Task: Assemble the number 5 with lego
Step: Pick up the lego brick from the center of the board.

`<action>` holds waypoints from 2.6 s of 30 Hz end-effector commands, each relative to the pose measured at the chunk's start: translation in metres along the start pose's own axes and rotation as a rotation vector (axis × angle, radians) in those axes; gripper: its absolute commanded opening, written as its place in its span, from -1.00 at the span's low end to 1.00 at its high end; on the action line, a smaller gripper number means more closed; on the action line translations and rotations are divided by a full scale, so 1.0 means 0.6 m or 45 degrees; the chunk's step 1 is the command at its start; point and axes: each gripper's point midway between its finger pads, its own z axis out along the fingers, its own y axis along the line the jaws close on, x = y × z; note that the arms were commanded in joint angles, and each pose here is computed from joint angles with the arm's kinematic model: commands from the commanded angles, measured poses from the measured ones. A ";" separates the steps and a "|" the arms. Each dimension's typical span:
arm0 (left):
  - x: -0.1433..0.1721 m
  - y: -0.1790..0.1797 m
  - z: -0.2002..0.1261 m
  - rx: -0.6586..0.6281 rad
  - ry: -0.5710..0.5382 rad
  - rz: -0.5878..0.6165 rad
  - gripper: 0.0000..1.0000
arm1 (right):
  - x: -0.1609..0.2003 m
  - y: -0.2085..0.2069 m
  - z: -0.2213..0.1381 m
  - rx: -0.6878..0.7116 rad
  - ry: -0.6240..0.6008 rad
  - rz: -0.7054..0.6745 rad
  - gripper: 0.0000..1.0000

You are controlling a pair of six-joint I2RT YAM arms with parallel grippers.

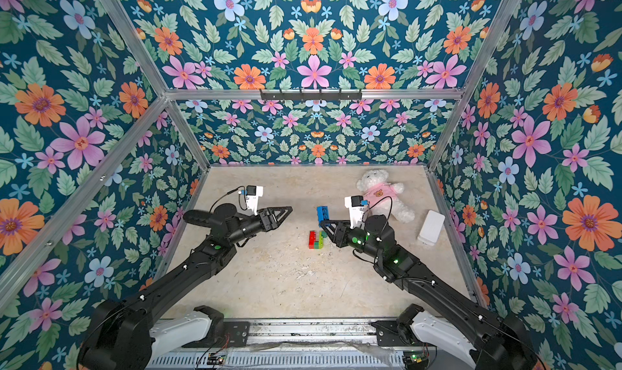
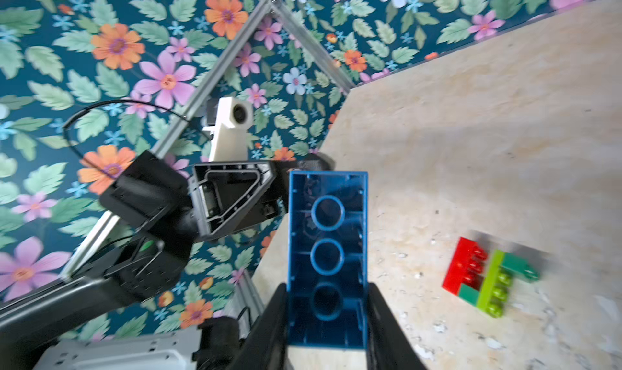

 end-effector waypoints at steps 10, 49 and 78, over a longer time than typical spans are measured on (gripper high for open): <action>0.002 -0.142 0.009 0.460 0.081 0.174 0.72 | 0.021 0.106 -0.016 -0.539 0.139 0.068 -0.55; 0.030 -0.178 0.044 0.566 0.173 0.065 -1.00 | -0.003 0.084 -0.036 -0.499 0.088 0.095 0.04; -0.008 0.042 0.059 -0.481 0.168 -0.248 -0.98 | 0.055 -0.005 0.063 0.958 -0.091 -1.226 0.42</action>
